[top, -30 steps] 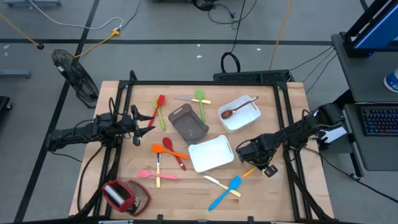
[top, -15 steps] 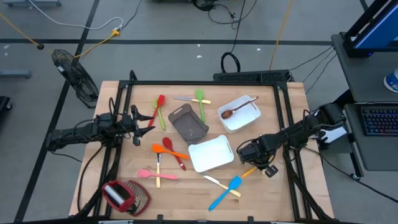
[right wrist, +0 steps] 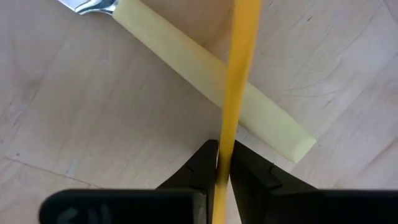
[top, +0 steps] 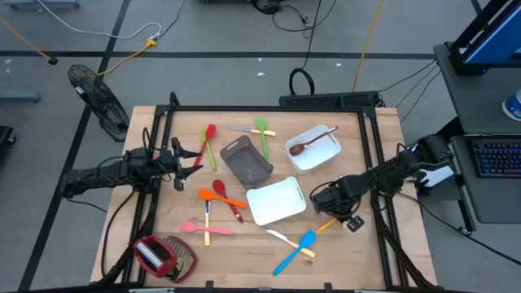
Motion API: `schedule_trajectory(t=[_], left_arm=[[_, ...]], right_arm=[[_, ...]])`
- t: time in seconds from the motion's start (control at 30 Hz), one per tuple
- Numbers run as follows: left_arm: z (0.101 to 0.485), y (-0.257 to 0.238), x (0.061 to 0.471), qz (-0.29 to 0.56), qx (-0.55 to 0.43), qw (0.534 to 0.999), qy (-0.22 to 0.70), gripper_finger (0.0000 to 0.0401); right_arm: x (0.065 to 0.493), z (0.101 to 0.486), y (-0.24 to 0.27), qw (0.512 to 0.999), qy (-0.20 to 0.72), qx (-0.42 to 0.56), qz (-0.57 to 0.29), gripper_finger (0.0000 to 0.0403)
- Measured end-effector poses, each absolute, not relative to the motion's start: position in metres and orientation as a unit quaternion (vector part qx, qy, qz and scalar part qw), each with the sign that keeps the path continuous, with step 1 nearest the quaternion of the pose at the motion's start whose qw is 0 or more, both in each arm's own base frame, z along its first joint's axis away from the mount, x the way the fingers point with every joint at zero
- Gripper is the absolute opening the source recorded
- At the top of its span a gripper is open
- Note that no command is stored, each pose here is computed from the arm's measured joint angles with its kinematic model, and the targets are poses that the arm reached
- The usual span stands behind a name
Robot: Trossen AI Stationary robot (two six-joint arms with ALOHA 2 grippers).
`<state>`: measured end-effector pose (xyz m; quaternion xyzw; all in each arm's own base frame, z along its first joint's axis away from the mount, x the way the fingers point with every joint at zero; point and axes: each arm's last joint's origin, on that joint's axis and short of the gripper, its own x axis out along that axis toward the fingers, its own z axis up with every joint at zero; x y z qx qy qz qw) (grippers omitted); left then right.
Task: Pick & Place Kitchen Items
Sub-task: Put the yellow spatula into the bottom white bin
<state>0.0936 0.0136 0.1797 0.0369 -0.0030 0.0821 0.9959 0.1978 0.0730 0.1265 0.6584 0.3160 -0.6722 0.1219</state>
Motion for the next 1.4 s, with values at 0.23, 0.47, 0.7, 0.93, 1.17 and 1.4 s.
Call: schedule_trajectory(t=[0.23,0.47,0.7,0.93,1.17,1.4], left_arm=[[0.180,0.014,0.094,0.082,0.036,0.996,-0.003,0.0202],[0.180,0.014,0.094,0.082,0.034,0.996,-0.003,0.0202],[0.180,0.014,0.094,0.082,0.034,0.996,-0.004,0.0202],[0.180,0.014,0.094,0.082,0.034,0.996,-0.003,0.0202],[0.180,0.014,0.094,0.082,0.034,0.996,-0.003,0.0202],[0.180,0.014,0.094,0.082,0.035,0.996,-0.003,0.0202]], right_arm=[[0.198,0.127,0.074,0.116,0.328,0.659,-0.667,0.0039],[0.198,0.127,0.074,0.145,0.364,0.651,-0.650,0.0036],[0.198,0.127,0.074,0.143,0.364,0.651,-0.651,0.0020],[0.198,0.127,0.073,0.142,0.366,0.651,-0.649,0.0023],[0.199,0.132,0.072,0.145,0.367,0.665,-0.634,0.0021],[0.198,0.140,0.069,0.175,0.349,0.680,-0.621,0.0021]])
